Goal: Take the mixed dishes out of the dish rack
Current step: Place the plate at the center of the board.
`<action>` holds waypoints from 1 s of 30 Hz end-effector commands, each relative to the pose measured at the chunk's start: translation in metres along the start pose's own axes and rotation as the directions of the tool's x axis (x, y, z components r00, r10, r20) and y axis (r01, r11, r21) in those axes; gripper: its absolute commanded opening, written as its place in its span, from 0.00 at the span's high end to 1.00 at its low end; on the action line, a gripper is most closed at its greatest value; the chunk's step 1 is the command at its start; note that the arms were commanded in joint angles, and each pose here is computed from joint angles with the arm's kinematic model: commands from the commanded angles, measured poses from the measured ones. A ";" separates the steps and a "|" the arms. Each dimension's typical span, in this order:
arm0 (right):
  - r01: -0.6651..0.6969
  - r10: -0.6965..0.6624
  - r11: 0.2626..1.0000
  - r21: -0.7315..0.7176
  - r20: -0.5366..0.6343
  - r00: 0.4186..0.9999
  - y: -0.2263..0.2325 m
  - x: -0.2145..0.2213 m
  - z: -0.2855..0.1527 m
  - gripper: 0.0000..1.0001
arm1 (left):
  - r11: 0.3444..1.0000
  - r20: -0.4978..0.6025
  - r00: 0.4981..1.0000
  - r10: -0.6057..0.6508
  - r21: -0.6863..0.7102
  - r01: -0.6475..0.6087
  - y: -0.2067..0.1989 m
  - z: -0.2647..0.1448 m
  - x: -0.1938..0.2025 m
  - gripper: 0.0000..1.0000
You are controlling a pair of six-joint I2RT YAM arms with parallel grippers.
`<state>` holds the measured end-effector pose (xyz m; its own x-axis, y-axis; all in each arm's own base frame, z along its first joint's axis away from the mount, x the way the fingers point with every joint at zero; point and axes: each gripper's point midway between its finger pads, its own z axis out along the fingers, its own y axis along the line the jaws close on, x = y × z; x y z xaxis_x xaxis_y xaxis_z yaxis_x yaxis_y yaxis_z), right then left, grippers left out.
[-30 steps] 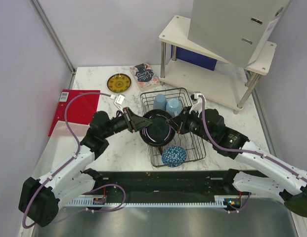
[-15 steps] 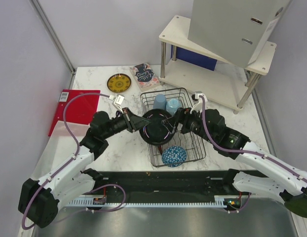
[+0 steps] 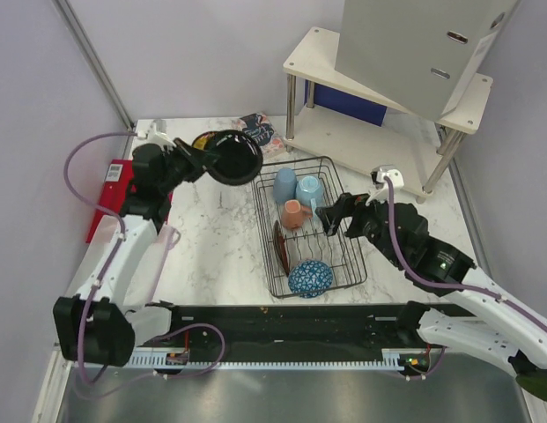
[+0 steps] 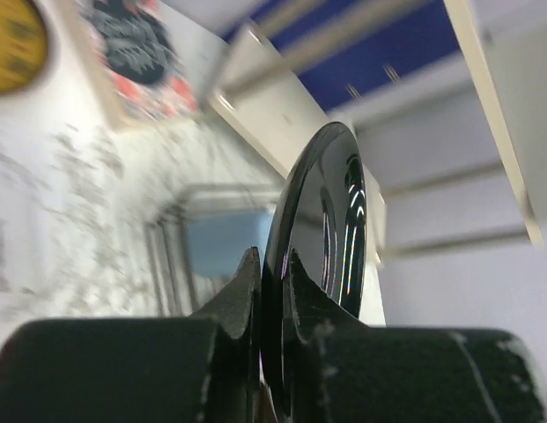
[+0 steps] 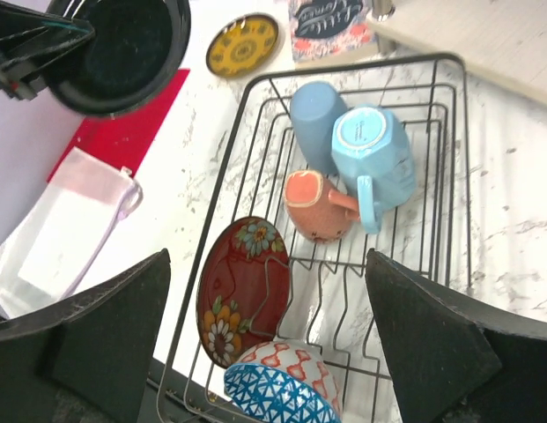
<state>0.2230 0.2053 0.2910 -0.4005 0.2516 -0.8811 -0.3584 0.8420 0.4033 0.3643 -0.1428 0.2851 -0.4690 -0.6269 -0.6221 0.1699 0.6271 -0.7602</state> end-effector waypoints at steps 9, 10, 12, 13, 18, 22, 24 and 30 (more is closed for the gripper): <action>0.089 -0.093 0.991 0.099 0.038 0.995 -0.032 -0.001 -0.017 0.02 | 0.927 0.082 0.983 -0.163 -0.327 0.181 0.135 0.121 -0.070 0.98; 0.094 -0.099 0.990 0.106 0.039 0.994 -0.034 -0.001 -0.017 0.02 | 0.935 0.100 0.985 -0.141 -0.313 0.166 0.129 0.131 -0.086 0.98; 0.104 -0.109 0.988 0.115 0.040 0.993 -0.036 -0.002 -0.019 0.02 | 0.912 0.081 0.986 -0.149 -0.375 0.168 0.158 0.149 -0.080 0.98; 0.108 -0.114 0.986 0.124 0.039 0.993 -0.038 -0.001 -0.019 0.02 | 0.917 0.094 0.985 -0.142 -0.361 0.166 0.153 0.156 -0.090 0.98; 0.125 -0.131 0.981 0.149 0.033 0.991 -0.044 0.001 -0.018 0.02 | 0.879 0.121 0.975 -0.186 -0.424 0.220 0.207 0.172 -0.102 0.98; 0.139 -0.145 0.976 0.168 0.024 0.989 -0.046 0.003 -0.015 0.02 | 0.850 0.109 0.979 -0.172 -0.486 0.203 0.226 0.180 -0.104 0.98; 0.146 -0.150 0.975 0.169 0.013 0.989 -0.046 0.005 -0.011 0.02 | 0.838 0.116 0.979 -0.169 -0.506 0.205 0.239 0.178 -0.105 0.98; 0.149 -0.151 0.974 0.170 0.000 0.988 -0.047 0.011 -0.007 0.02 | 0.816 0.064 0.985 -0.160 -0.554 0.168 0.263 0.182 -0.096 0.98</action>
<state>0.2271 0.1670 0.2653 -0.3522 0.1289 -0.9270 -0.2739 0.9329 0.2339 0.6034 -0.0080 0.1116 -0.4156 -0.7794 -0.4688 -0.4287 0.6224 -0.6549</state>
